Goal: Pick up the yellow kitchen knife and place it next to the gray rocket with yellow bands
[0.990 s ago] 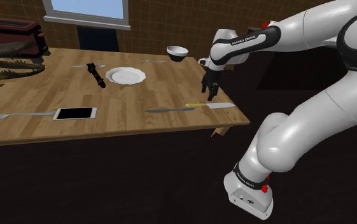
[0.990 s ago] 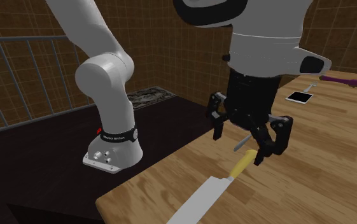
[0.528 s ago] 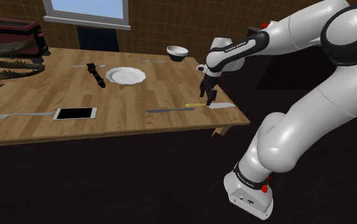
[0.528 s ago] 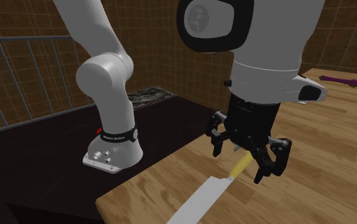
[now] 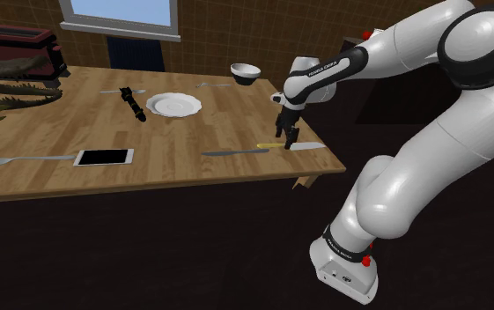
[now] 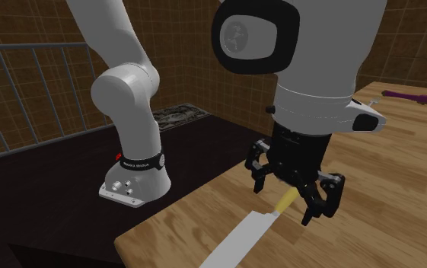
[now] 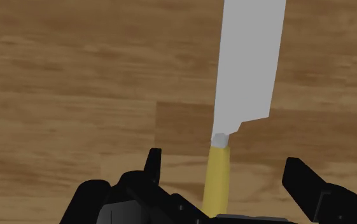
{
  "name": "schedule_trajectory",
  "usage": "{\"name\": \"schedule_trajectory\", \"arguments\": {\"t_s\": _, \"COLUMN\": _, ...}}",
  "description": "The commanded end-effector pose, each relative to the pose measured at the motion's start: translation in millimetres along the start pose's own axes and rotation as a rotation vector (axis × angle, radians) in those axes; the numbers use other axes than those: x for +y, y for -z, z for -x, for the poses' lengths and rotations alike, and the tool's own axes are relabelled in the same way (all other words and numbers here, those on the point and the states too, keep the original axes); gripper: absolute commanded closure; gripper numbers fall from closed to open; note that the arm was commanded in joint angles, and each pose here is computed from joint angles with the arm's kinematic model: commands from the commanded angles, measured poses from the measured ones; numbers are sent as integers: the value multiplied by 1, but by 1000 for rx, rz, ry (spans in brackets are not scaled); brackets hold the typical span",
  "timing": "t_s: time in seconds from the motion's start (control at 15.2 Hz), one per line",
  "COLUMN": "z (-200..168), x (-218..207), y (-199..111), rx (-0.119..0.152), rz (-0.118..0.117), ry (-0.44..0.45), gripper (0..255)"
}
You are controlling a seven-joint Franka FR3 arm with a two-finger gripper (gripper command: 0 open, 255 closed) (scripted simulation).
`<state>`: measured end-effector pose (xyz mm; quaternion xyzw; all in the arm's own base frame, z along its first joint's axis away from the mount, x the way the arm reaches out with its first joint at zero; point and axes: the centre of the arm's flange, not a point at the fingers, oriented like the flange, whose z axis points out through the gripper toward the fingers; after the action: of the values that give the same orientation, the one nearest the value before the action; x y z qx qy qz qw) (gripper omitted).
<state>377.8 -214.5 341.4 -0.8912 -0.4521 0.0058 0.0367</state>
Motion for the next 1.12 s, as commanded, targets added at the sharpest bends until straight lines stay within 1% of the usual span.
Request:
{"name": "schedule_trajectory", "arguments": {"t_s": 0.0, "z": 0, "x": 0, "y": 0, "rx": 0, "rz": 0, "ry": 0, "gripper": 0}}
{"name": "schedule_trajectory", "arguments": {"t_s": 0.07, "z": 0, "x": 0, "y": 0, "rx": 0, "rz": 0, "ry": 0, "gripper": 255}}
{"name": "schedule_trajectory", "arguments": {"t_s": 0.66, "z": 0, "x": 0, "y": 0, "rx": 0, "rz": 0, "ry": 0, "gripper": 255}}
{"name": "schedule_trajectory", "arguments": {"t_s": 1.06, "z": -1, "x": -2, "y": 32, "rx": 0, "rz": 0, "ry": 0, "gripper": 255}}
